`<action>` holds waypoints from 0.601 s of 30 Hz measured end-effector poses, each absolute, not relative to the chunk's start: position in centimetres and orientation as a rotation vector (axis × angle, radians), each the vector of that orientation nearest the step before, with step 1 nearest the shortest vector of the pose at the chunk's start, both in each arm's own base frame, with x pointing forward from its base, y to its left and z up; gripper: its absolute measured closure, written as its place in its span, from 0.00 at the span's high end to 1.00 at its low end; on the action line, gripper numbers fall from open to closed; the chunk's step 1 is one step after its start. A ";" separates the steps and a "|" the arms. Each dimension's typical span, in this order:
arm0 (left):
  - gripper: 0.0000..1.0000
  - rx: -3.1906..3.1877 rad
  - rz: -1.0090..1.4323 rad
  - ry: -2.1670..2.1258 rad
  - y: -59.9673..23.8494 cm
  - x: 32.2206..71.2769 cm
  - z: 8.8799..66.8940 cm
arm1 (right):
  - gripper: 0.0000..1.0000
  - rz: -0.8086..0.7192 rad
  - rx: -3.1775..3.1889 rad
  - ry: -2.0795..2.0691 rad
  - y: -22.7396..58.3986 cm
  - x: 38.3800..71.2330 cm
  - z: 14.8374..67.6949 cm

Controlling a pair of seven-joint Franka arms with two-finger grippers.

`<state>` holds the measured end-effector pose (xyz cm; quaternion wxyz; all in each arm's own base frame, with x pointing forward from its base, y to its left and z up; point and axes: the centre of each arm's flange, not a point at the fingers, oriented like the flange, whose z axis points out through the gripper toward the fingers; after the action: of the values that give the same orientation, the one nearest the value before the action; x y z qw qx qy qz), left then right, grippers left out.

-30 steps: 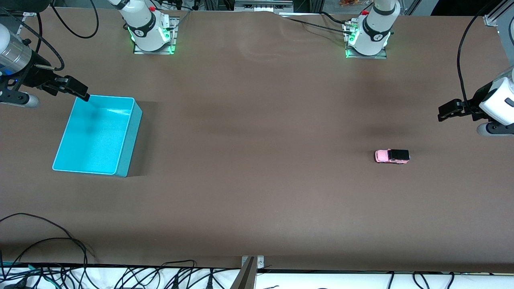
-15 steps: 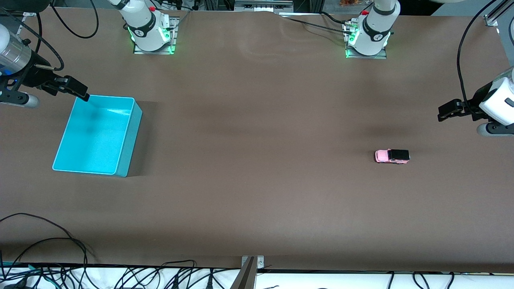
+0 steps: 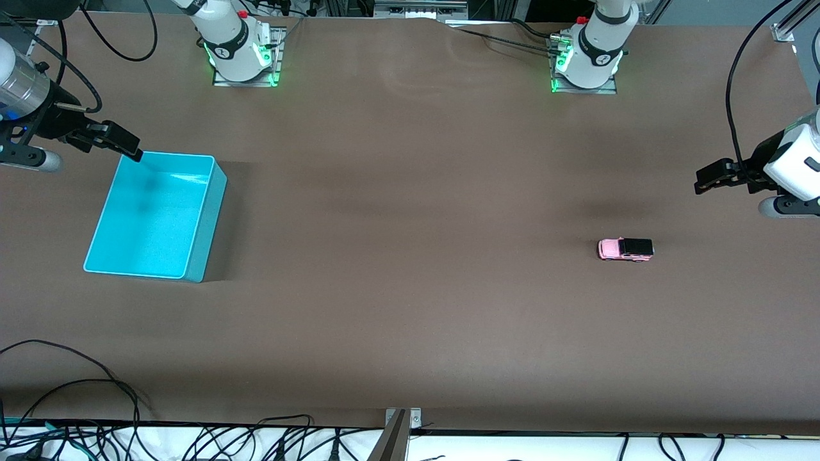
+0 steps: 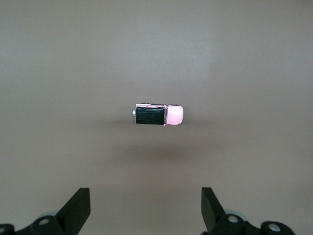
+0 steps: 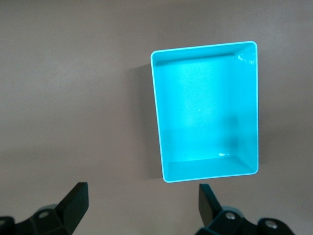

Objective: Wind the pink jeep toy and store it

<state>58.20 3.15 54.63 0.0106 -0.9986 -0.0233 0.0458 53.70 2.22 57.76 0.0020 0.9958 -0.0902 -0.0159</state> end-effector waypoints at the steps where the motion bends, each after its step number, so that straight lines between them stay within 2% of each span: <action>1: 1.00 -3.115 0.143 -0.096 3.2 58.2 54.6 | 1.00 -0.050 3.124 -0.283 2.2 53.7 57.8; 18: 1.00 -2.977 0.202 -0.841 3.3 59.4 51.7 | 1.00 -0.050 3.124 -0.284 2.2 53.7 57.8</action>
<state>59.44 3.28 51.71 0.0206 -0.9601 -0.2711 0.0653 53.70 2.19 57.76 0.0020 0.9958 -0.0904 -0.0160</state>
